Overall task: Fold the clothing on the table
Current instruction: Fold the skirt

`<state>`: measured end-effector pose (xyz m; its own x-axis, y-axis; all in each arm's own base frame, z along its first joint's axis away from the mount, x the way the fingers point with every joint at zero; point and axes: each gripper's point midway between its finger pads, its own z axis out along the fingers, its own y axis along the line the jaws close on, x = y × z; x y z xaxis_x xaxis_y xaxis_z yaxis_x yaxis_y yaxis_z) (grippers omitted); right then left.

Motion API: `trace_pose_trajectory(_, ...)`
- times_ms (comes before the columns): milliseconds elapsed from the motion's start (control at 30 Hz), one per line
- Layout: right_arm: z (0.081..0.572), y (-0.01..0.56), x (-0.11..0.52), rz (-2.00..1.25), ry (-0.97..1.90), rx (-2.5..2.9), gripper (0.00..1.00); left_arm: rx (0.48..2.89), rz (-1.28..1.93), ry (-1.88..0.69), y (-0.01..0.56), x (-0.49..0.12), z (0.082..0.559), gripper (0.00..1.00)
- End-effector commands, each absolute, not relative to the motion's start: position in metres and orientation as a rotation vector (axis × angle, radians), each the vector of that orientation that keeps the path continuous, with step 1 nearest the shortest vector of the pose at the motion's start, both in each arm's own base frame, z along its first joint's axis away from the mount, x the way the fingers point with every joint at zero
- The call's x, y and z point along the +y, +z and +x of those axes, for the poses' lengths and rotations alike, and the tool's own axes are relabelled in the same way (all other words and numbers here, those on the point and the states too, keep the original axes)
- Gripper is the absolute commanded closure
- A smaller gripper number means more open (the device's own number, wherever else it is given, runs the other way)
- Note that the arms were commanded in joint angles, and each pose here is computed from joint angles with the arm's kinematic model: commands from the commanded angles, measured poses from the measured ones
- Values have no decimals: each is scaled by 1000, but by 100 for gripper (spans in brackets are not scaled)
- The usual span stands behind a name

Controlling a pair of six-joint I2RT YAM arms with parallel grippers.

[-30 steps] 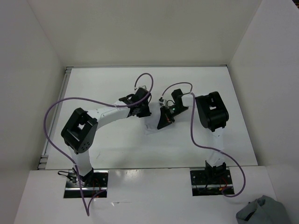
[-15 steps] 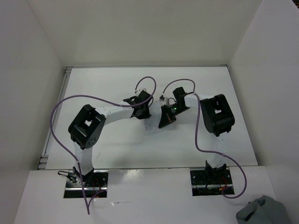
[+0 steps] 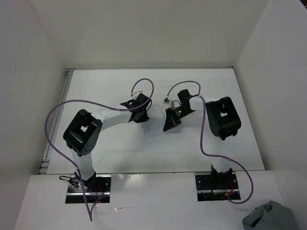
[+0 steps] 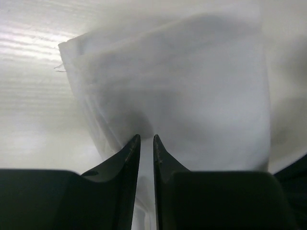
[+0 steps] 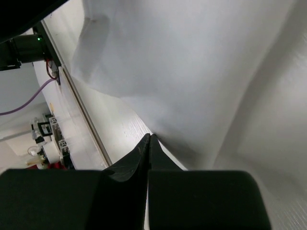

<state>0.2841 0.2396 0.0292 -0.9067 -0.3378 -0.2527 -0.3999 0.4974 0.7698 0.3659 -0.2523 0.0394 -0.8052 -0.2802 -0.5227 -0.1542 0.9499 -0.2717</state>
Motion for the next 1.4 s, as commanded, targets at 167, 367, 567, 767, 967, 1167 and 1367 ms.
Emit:
trace_pose_trajectory(167,294,38,235,-706,1385,2567,100,2351,-190,-480,130,-256,337,73)
trace_pose_trajectory(367,331,79,219,-764,1135,2455,78,2266,-45,-529,160,-255,314,53)
trace_pose_trajectory(567,366,134,160,-637,679,2399,11,2347,-17,-290,165,-219,304,1)
trace_pose_trajectory(767,352,154,118,-516,453,2398,1,2317,-71,-358,184,-213,291,1)
trace_pose_trajectory(967,331,177,92,-438,628,2262,1,2212,-81,-468,206,-207,279,1)
trace_pose_trajectory(1167,307,184,106,-561,837,2168,7,2194,-89,-451,227,-192,264,1)
trace_pose_trajectory(1367,299,192,112,-603,868,2102,10,1949,-172,-494,295,-137,230,1)
